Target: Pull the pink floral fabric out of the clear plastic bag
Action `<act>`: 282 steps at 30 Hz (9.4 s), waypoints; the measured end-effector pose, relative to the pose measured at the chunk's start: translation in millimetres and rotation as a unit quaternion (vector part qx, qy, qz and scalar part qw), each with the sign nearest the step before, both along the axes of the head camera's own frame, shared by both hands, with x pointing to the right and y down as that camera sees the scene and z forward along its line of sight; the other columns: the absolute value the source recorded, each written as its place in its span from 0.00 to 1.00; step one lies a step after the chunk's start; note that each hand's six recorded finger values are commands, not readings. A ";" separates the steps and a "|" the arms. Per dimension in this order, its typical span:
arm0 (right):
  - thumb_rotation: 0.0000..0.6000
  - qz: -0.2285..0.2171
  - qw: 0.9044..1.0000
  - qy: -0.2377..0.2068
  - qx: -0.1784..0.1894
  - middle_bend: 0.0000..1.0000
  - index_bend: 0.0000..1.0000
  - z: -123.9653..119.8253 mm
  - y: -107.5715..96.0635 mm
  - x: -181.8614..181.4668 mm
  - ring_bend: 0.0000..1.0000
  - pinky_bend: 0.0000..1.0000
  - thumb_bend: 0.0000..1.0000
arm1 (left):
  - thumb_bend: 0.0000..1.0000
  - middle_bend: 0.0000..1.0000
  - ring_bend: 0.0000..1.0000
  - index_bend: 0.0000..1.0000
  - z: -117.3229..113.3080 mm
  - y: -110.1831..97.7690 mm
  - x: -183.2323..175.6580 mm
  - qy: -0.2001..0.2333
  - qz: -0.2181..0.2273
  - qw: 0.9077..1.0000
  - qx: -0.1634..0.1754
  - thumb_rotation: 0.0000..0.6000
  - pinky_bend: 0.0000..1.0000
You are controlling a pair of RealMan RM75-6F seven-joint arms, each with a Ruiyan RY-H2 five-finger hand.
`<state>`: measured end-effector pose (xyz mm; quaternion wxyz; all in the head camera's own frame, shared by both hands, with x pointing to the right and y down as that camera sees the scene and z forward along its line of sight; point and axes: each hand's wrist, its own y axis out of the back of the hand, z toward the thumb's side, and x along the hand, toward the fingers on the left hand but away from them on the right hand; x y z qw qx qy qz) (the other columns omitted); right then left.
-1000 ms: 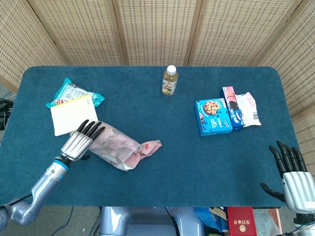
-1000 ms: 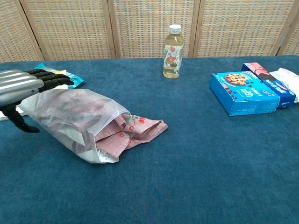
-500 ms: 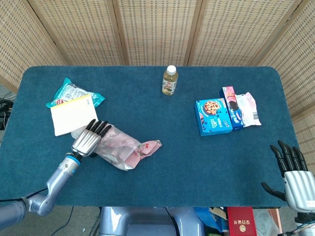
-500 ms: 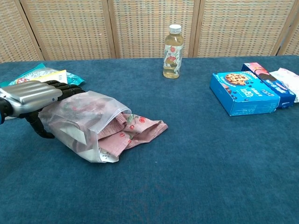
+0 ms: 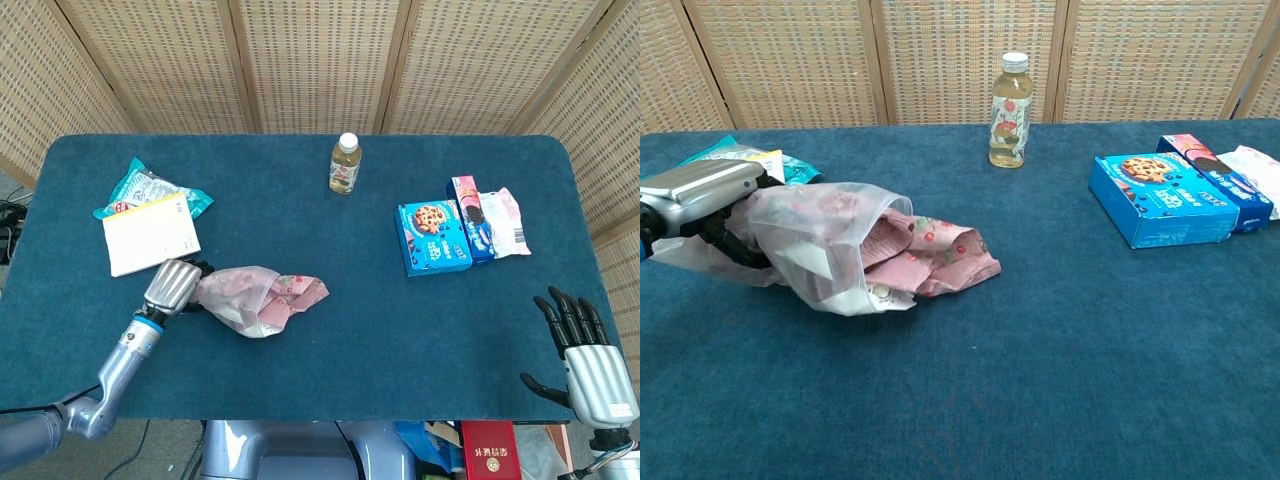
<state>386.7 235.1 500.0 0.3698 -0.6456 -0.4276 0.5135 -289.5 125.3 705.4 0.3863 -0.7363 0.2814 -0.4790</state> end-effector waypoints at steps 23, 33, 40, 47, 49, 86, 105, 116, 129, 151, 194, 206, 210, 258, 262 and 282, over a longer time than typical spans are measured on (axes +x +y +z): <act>1.00 -0.048 0.951 -0.287 -0.106 0.00 0.31 -19.6 -82.8 -68.9 0.00 0.00 0.00 | 0.28 0.54 0.52 0.62 -59.3 -10.5 102.2 0.289 -0.025 0.956 0.043 1.00 0.65; 1.00 -0.057 0.938 -0.301 -0.165 0.00 0.31 -0.5 -109.4 -109.5 0.00 0.00 0.00 | 0.28 0.54 0.52 0.62 -68.5 -18.0 157.6 0.297 -0.016 0.954 0.047 1.00 0.65; 1.00 -0.074 0.936 -0.298 -0.170 0.00 0.31 4.7 -113.7 -135.0 0.00 0.00 0.00 | 0.28 0.54 0.52 0.62 -71.2 -22.7 178.8 0.305 -0.021 0.951 0.046 1.00 0.65; 1.00 -0.081 0.938 -0.292 -0.170 0.00 0.31 9.6 -114.0 -154.6 0.00 0.00 0.00 | 0.28 0.54 0.52 0.62 -72.4 -24.0 189.1 0.310 -0.022 0.949 0.049 1.00 0.65; 1.00 -0.086 0.938 -0.289 -0.171 0.00 0.31 10.3 -113.3 -159.4 0.00 0.00 0.00 | 0.28 0.54 0.52 0.62 -72.5 -24.1 190.7 0.314 -0.026 0.948 0.047 1.00 0.65; 1.00 -0.099 0.953 -0.248 -0.140 0.00 0.40 18.7 -116.6 -197.1 0.00 0.00 0.24 | 0.28 0.54 0.52 0.62 -77.4 -13.6 200.9 0.346 -0.032 0.937 0.027 1.00 0.65; 1.00 -0.147 0.963 -0.199 -0.104 0.00 0.69 17.9 -110.9 -207.2 0.00 0.00 0.87 | 0.28 0.54 0.52 0.62 -82.9 -17.0 196.1 0.353 -0.038 0.934 0.027 1.00 0.65; 1.00 -0.158 0.958 -0.200 -0.127 0.00 0.69 28.1 -97.3 -214.3 0.00 0.00 0.87 | 0.28 0.54 0.52 0.62 -81.6 -8.4 183.0 0.318 -0.027 0.947 0.021 1.00 0.65; 1.00 -0.146 0.953 -0.188 -0.188 0.00 0.69 84.9 -75.0 -208.7 0.00 0.00 0.87 | 0.29 0.28 0.33 0.51 -46.7 16.8 137.8 0.164 -0.042 0.985 0.016 1.00 0.52; 1.00 -0.127 0.942 -0.192 -0.244 0.00 0.69 135.7 -55.6 -190.3 0.00 0.00 0.87 | 0.29 0.00 0.00 0.00 -25.0 28.0 86.1 0.132 -0.058 0.982 -0.120 1.00 0.00; 1.00 -0.136 0.947 -0.174 -0.235 0.00 0.69 137.9 -54.3 -187.7 0.00 0.00 0.87 | 0.31 0.00 0.00 0.37 -46.6 -0.8 81.9 0.025 0.017 0.997 -0.066 1.00 0.00; 1.00 -0.136 0.946 -0.175 -0.235 0.00 0.69 138.2 -54.5 -186.6 0.00 0.00 0.87 | 0.46 0.00 0.00 0.57 -42.0 -1.6 86.6 0.028 0.006 0.999 -0.046 1.00 0.00; 1.00 -0.137 0.946 -0.175 -0.235 0.00 0.69 138.1 -54.3 -187.3 0.00 0.00 0.87 | 0.50 0.00 0.00 0.62 -40.5 -1.4 86.0 0.026 0.005 0.999 -0.043 1.00 0.00; 1.00 -0.019 0.986 -0.122 -0.116 0.00 0.70 76.2 -157.7 -74.0 0.00 0.00 0.87 | 0.52 0.00 0.00 0.69 -149.4 -107.2 -203.1 -0.109 -0.232 0.962 0.089 1.00 0.00; 1.00 -0.022 0.986 -0.118 -0.118 0.00 0.69 76.2 -154.7 -72.9 0.00 0.00 0.87 | 0.52 0.00 0.00 0.59 -145.6 -103.9 -207.8 -0.109 -0.233 0.963 0.080 1.00 0.00; 1.00 -0.056 0.995 -0.072 0.043 0.00 0.00 19.3 -89.1 -23.4 0.00 0.00 0.00 | 0.14 0.00 0.00 0.00 -187.4 -16.2 -200.7 -0.063 -0.226 0.966 0.112 1.00 0.00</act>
